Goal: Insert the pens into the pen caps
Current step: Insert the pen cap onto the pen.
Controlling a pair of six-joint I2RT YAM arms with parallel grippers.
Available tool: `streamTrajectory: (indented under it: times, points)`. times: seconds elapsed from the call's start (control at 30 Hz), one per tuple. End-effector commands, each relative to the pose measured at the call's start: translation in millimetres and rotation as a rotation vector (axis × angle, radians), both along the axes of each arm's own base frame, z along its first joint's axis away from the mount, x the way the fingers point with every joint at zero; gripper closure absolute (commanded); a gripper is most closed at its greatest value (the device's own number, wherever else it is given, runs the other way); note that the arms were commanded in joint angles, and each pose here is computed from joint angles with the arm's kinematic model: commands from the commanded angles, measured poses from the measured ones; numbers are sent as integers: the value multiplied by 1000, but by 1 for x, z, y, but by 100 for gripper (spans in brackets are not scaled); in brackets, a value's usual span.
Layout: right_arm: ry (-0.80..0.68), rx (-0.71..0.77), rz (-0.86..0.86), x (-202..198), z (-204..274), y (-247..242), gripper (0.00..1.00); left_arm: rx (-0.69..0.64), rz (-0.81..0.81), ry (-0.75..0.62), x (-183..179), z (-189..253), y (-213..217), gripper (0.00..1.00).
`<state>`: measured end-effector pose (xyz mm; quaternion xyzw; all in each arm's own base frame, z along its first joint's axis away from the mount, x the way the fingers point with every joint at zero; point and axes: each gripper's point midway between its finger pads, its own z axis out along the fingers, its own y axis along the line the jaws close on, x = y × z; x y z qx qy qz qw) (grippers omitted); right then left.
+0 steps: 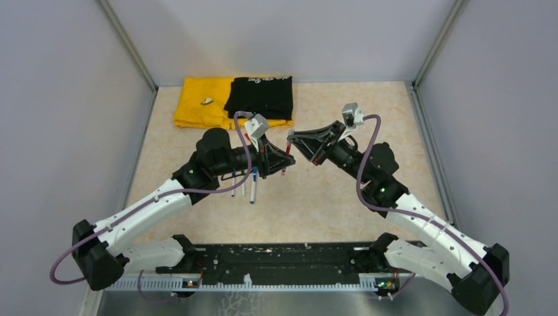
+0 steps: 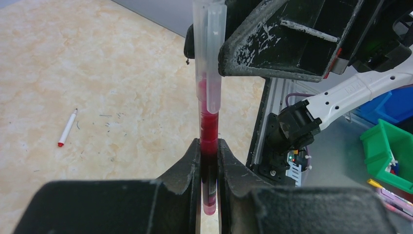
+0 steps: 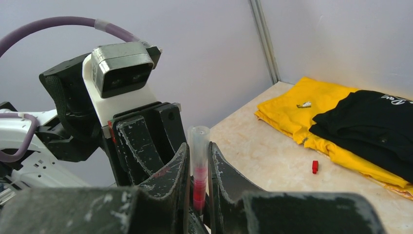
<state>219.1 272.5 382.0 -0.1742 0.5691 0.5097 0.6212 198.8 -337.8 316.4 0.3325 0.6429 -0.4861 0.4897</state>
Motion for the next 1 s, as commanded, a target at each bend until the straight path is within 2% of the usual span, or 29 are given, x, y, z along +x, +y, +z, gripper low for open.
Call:
streamTrajectory:
  times: [0.0, 0.1, 0.57, 0.77, 0.97]
  points:
    - [63, -92, 45, -2, -38, 8, 100, -122, 15, -104, 1, 48, 1, 100]
    - [55, -81, 59, -7, -36, 7, 100, -121, 24, -106, 2, 47, 1, 100]
    - [-37, 39, 10, -16, 34, -12, 61, -91, 1, -83, 1, 34, -2, 100]
    - [-71, 13, -47, -16, 53, -24, 46, -88, -23, -88, -3, 34, -2, 100]
    - [-89, -57, -30, -22, 74, -24, 38, -95, -90, -96, -15, 36, -4, 100]
